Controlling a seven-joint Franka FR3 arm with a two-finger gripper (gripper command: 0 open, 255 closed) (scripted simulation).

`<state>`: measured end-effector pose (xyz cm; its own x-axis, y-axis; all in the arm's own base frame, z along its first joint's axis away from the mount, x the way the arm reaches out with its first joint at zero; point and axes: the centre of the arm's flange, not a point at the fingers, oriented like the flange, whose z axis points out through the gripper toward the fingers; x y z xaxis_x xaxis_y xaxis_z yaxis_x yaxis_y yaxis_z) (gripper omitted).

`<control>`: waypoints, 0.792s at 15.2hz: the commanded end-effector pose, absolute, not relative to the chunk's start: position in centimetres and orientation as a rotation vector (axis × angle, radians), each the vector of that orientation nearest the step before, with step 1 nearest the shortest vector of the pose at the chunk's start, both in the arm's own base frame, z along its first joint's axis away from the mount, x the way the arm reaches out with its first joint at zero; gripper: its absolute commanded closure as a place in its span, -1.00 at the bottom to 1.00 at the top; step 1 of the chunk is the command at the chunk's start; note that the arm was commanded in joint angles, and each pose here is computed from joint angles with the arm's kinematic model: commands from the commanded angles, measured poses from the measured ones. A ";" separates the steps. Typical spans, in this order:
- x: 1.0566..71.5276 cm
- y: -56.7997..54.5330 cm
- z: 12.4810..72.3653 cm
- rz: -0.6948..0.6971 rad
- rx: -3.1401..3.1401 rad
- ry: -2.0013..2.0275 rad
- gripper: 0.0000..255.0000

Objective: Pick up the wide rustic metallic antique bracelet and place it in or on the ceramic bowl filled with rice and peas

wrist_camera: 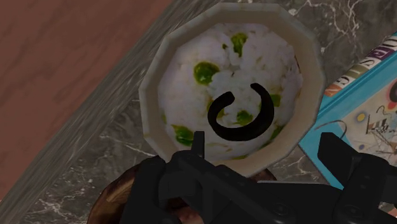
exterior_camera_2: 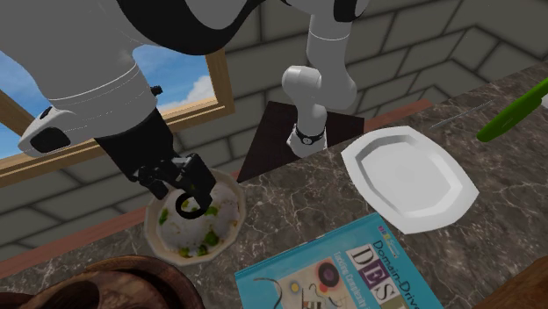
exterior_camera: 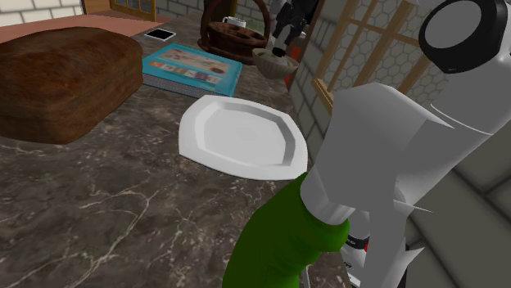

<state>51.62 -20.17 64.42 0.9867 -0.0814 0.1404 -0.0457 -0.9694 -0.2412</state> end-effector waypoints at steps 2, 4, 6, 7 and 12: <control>51.2 -20.8 67.0 -0.219 -2.892 0.094 -1.00; 50.8 -21.3 69.2 -0.219 -2.892 0.094 -1.00; 50.8 -21.3 69.2 -0.219 -2.892 0.094 -1.00; 50.8 -21.3 69.2 -0.219 -2.892 0.094 -1.00; 50.8 -21.3 69.2 -0.219 -2.892 0.094 -1.00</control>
<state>50.84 -21.32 69.21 0.9867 -0.0815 0.1405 -0.0457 -0.9694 -0.2412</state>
